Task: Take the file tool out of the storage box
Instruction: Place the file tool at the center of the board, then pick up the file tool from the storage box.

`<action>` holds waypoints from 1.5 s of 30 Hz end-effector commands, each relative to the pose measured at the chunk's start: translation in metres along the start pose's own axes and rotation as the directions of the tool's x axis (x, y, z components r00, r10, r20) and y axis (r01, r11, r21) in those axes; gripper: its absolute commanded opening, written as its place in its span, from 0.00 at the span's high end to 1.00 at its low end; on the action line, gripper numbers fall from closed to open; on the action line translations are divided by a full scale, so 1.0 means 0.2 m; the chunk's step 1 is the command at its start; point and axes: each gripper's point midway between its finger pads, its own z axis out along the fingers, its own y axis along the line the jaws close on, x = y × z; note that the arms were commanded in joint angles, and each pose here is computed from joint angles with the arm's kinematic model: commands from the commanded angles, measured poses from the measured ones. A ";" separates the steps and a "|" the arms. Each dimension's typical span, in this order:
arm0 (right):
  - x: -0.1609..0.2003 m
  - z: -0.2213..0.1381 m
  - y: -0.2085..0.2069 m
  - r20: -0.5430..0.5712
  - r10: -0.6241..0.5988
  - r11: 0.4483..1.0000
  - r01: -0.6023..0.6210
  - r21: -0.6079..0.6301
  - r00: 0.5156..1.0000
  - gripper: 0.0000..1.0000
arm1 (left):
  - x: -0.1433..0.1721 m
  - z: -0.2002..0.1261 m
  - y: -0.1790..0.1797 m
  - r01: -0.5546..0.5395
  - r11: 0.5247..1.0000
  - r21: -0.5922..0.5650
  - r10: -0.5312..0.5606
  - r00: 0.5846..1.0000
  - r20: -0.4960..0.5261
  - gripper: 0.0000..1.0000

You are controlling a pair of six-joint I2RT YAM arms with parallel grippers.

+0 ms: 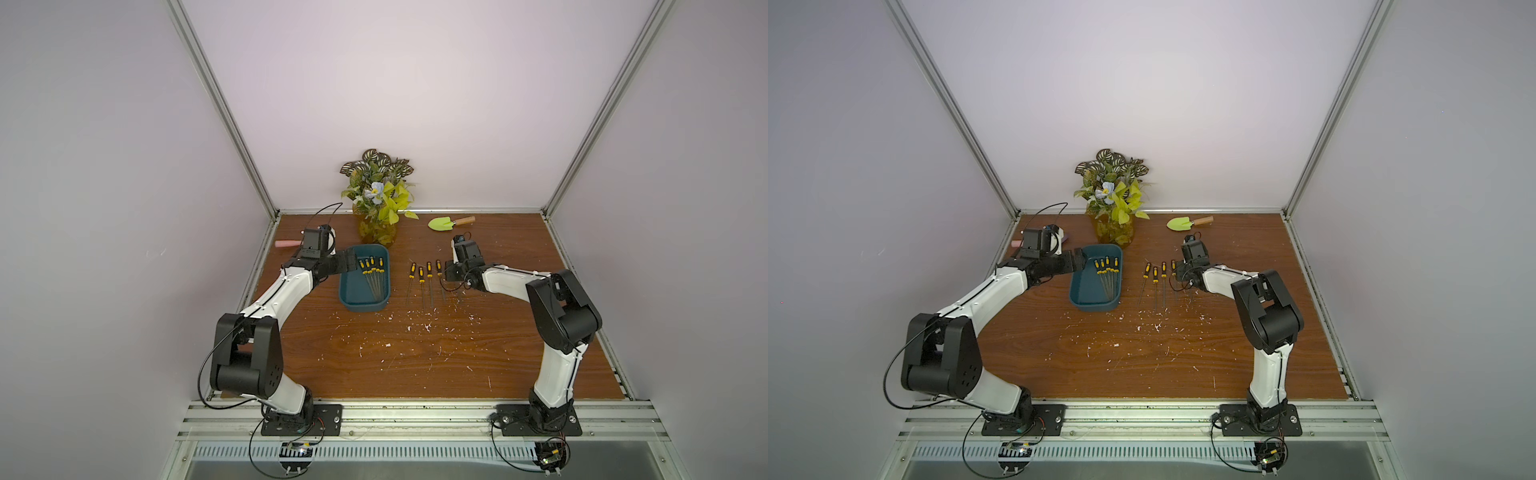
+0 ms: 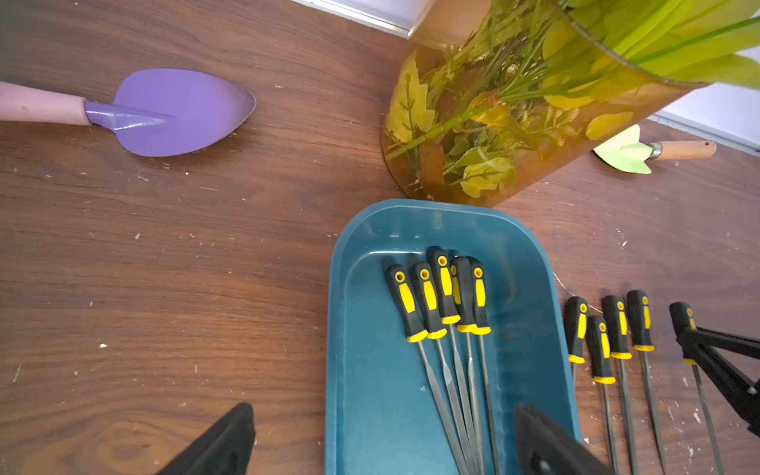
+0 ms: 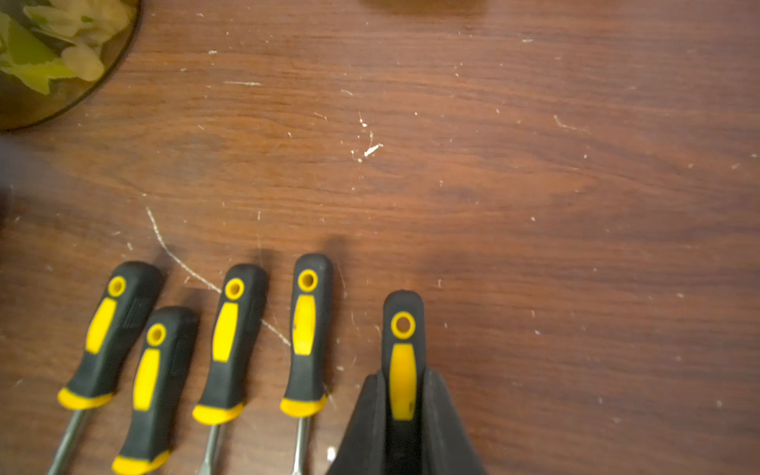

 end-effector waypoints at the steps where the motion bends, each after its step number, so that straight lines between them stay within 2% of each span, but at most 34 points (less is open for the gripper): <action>1: -0.15 -0.01 0.04 0.074 0.036 0.999 -0.034 -0.025 0.997 1.00 | -0.04 0.00 -0.03 -0.003 1.000 0.000 0.003 1.000 0.009 0.00; 10: -0.10 0.06 0.04 0.054 0.078 0.997 -0.077 -0.022 0.995 1.00 | -0.03 0.02 -0.02 0.003 1.000 -0.019 -0.003 1.000 -0.015 0.01; 14: -0.10 0.06 0.03 0.056 0.081 0.997 -0.079 -0.024 0.995 0.89 | -0.01 0.03 -0.03 -0.003 1.000 -0.021 0.002 1.000 -0.027 0.01; 18: -0.12 0.04 0.03 0.067 0.081 0.997 -0.080 -0.023 0.994 0.73 | 0.00 0.04 -0.05 -0.012 1.000 -0.023 0.011 0.999 -0.040 0.01; 22: -0.19 -0.02 0.04 0.095 0.075 0.997 -0.073 -0.024 0.993 0.64 | 0.02 0.06 -0.08 -0.026 0.999 -0.028 0.024 0.998 -0.061 0.01; 26: -0.32 -0.12 0.05 0.151 0.070 0.997 -0.067 -0.024 0.986 0.62 | 0.06 0.11 -0.12 -0.031 0.999 -0.028 0.029 0.995 -0.096 0.02; 33: -0.52 -0.36 0.03 0.265 0.081 0.997 -0.076 -0.027 0.961 0.59 | 0.13 0.24 -0.15 -0.026 0.999 -0.048 0.017 0.984 -0.177 0.10; 36: -0.50 -0.39 0.02 0.269 0.086 0.996 -0.082 -0.024 0.959 0.58 | 0.14 0.31 -0.11 -0.027 0.995 -0.096 0.005 0.977 -0.214 0.14; 39: -0.46 -0.40 -0.01 0.260 0.089 0.996 -0.088 -0.017 0.962 0.58 | 0.15 0.36 -0.10 -0.024 0.994 -0.110 -0.002 0.973 -0.230 0.22; 45: -0.35 -0.37 -0.06 0.222 0.103 0.995 -0.104 -0.009 0.970 0.58 | 0.14 0.41 -0.08 -0.023 0.989 -0.147 -0.013 0.972 -0.236 0.28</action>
